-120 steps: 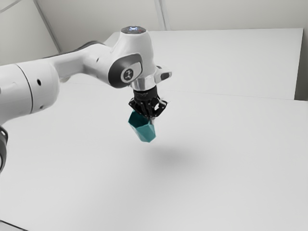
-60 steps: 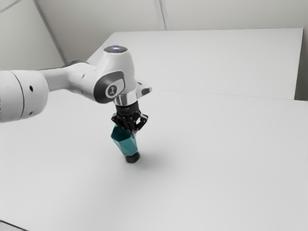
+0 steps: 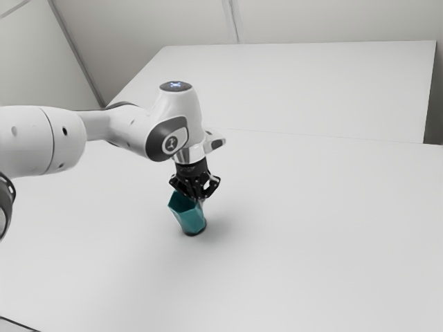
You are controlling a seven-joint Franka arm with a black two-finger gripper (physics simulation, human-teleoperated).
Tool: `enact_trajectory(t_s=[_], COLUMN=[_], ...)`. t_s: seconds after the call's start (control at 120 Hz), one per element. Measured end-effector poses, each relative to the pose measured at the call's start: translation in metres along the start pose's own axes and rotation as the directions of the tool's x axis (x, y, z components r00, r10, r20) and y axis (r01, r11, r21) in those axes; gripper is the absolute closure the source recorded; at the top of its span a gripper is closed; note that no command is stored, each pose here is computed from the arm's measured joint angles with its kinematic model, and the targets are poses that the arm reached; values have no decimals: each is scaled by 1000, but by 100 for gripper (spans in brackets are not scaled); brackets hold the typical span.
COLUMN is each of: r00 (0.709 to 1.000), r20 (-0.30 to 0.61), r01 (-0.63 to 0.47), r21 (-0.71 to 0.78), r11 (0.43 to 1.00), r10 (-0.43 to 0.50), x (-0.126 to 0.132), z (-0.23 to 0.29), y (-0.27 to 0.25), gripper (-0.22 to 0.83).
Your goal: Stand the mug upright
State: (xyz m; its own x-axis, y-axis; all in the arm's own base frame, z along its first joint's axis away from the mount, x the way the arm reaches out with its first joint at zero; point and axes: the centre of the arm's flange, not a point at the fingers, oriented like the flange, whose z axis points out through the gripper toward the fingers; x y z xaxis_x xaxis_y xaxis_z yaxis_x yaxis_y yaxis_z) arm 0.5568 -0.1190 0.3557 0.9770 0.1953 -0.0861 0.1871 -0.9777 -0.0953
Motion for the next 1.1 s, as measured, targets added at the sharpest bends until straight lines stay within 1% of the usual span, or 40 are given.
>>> enact_trajectory(t_s=[0.142,0.2,0.283,0.383,0.492,0.625,0.733,0.933,1.1], r00=[1000,1000,1000,999,998,996,992,982,973], r20=[-2,-7,-25,-43,-57,-85,-125,-174,-203], r01=[-7,-8,-7,-5,-6,-11,-29,-89,-117], r21=[-10,-14,-22,-28,-32,-43,-53,-51,-32], r11=[1000,1000,1000,1000,999,999,998,995,993], r10=[7,7,6,4,4,8,22,79,108], x=[-2,-2,-5,-10,-18,-23,-20,-13,-4], z=[-4,-8,-24,-45,-64,-95,-123,-161,-194], y=[4,5,2,-2,-6,-7,-4,0,-16], gripper=[46,35,23,15,9,5,3,1,1])
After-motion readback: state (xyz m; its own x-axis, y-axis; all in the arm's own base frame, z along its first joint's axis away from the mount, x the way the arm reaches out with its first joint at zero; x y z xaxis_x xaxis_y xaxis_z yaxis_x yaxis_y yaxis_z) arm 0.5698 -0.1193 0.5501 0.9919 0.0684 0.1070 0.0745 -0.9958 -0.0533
